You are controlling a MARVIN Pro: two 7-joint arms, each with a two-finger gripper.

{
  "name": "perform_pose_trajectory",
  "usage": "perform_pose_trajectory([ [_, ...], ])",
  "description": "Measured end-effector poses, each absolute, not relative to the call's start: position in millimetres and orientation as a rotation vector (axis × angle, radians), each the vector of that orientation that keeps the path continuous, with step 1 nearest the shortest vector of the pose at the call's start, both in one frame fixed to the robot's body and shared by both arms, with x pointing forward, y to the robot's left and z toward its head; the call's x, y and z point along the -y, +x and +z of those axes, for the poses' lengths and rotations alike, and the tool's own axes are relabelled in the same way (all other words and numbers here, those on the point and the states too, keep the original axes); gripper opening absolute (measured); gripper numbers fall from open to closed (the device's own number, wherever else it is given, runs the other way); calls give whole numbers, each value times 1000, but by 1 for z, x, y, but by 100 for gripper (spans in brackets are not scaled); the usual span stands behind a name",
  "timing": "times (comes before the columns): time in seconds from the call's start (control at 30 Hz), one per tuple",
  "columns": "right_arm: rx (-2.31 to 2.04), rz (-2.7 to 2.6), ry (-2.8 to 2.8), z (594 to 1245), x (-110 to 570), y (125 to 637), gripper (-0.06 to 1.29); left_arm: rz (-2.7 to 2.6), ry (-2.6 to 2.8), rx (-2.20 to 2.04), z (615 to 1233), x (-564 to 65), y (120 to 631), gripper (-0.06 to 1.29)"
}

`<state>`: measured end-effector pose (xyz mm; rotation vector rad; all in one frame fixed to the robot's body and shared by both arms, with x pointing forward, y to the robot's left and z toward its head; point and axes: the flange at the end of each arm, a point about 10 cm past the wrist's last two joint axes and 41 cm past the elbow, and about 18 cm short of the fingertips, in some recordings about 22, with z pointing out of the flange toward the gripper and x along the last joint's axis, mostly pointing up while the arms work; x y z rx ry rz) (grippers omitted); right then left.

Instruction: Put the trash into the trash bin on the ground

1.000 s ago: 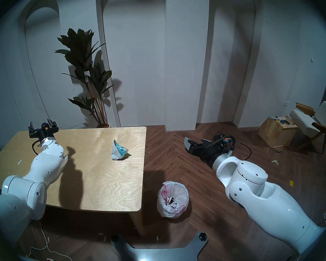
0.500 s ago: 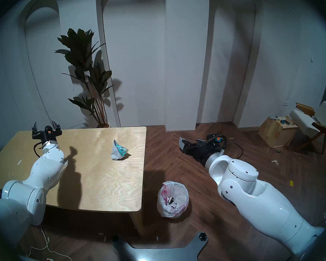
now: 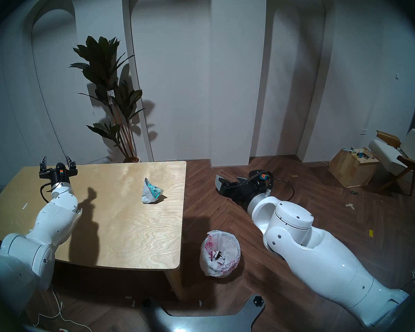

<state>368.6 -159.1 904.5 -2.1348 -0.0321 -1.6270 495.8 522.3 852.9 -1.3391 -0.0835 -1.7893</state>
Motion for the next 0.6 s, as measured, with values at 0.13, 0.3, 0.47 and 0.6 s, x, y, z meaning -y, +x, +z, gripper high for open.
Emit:
perform_pose_trajectory([
  [0.13, 33, -1619, -2139, 902, 153, 373, 122, -1807, -1317, 67, 863, -525, 497, 125],
  [0.3, 31, -1611, -2152, 897, 146, 380, 122, -1829, -1292, 44, 874, -527, 499, 125],
  [0.47, 29, -1607, -2165, 893, 140, 387, 122, -1847, -1271, 24, 883, -529, 500, 125],
  [0.6, 25, -1605, -2177, 890, 134, 395, 122, -1865, -1252, 3, 892, -531, 500, 125],
])
